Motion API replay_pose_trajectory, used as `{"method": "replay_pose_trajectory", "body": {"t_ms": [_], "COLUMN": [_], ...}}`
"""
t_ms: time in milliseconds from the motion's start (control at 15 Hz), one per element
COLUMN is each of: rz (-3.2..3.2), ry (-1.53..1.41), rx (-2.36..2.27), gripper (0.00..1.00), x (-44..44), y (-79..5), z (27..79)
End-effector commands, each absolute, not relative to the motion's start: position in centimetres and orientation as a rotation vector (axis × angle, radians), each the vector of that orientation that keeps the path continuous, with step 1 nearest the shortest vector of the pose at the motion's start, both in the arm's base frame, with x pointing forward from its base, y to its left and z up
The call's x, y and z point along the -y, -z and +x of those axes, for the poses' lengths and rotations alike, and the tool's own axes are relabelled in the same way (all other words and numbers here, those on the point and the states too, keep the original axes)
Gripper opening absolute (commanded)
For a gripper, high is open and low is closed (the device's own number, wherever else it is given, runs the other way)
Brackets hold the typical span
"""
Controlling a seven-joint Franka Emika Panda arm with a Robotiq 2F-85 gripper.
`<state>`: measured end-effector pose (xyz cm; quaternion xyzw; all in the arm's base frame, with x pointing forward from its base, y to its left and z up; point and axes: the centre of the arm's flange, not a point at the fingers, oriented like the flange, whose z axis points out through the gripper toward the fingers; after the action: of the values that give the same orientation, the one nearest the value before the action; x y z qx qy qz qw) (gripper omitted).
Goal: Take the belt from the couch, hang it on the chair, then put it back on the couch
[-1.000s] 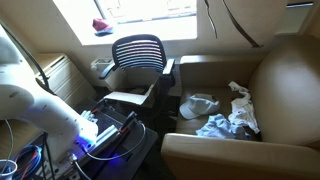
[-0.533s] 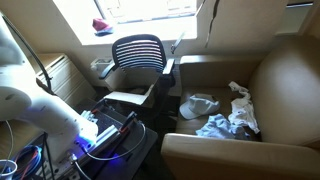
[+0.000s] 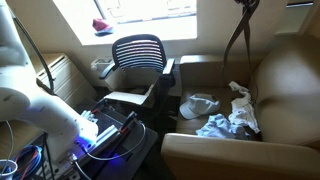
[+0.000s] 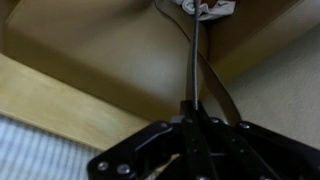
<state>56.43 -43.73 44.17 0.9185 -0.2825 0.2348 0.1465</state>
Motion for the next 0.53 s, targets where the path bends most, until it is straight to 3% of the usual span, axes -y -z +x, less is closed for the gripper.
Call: {"method": "replay_pose_trajectory", "body": {"t_ms": [0,467], "rz": [2.655,2.487], "ry": [-0.660,-0.408], "rx": [0.813,0.809], "gripper": [0.04,0.01], "x": [43.5,46.2], "y": [-43.9,-36.1], "z": [56.5,56.1]}}
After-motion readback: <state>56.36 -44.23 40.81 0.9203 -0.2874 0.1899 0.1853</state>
